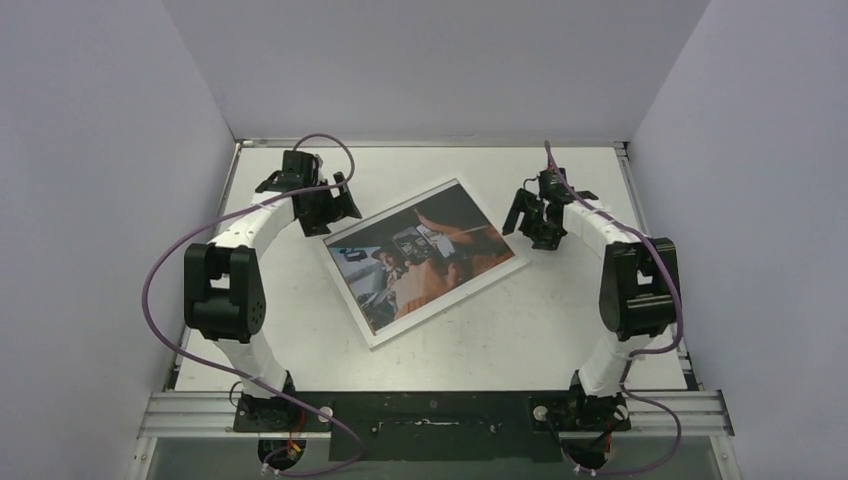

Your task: Put the photo into the frame

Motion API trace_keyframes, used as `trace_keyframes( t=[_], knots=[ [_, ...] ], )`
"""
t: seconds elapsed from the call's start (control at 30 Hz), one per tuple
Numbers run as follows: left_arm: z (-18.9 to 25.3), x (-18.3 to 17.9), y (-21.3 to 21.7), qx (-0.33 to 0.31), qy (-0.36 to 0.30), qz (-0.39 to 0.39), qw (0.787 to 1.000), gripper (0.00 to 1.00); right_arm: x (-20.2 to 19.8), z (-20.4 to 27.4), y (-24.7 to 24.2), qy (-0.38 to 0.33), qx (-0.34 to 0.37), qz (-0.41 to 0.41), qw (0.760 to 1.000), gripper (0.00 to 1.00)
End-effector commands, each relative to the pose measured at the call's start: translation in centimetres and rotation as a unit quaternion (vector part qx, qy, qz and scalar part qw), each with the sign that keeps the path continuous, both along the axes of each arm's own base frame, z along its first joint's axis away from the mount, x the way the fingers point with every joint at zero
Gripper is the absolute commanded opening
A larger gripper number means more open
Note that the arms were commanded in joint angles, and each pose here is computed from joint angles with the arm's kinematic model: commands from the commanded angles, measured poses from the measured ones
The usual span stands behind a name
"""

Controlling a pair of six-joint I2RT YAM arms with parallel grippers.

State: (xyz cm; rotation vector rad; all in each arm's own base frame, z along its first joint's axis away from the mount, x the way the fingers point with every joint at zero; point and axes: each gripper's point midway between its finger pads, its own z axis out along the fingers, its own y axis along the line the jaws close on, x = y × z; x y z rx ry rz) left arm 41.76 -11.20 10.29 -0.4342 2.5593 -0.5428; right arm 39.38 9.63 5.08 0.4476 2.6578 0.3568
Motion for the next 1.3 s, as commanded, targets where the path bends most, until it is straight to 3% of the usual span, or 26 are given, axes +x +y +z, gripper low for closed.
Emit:
trace_keyframes(
  t=[0.0, 0.17, 0.3, 0.47, 0.63, 0.77, 1.03, 1.27],
  knots=[
    [1.5, -0.9, 3.2, 0.068, -0.011, 0.030, 0.997, 0.90, 0.7, 6.9, -3.9, -0.086, -0.068, -0.064, 0.992, 0.81],
    [5.0, -3.8, 5.7, 0.117, -0.043, 0.062, 0.990, 0.97, -0.8, 11.9, -6.7, -0.146, -0.118, -0.112, 0.976, 0.82],
    [8.2, -6.6, 7.5, 0.153, -0.089, 0.083, 0.981, 0.97, -2.8, 13.5, -7.8, -0.186, -0.125, -0.153, 0.963, 1.00],
    [13.1, -9.6, 8.6, 0.163, -0.162, 0.099, 0.968, 0.97, -5.7, 15.6, -8.6, -0.204, -0.156, -0.171, 0.951, 1.00],
    [17.3, -14.2, 9.1, 0.160, -0.224, 0.096, 0.957, 0.97, -8.6, 20.5, -8.2, -0.268, -0.169, -0.165, 0.934, 1.00],
    [20.8, -17.6, 9.7, 0.154, -0.265, 0.107, 0.946, 0.97, -10.8, 23.0, -7.7, -0.260, -0.166, -0.150, 0.939, 1.00],
    [23.7, -22.9, 11.5, 0.166, -0.314, 0.133, 0.925, 0.97, -16.4, 27.8, -9.7, -0.332, -0.151, -0.160, 0.917, 1.00],
    [25.5, -25.2, 11.5, 0.146, -0.349, 0.141, 0.915, 0.97, -21.4, 30.9, -11.7, -0.374, -0.150, -0.154, 0.902, 1.00]
  ],
)
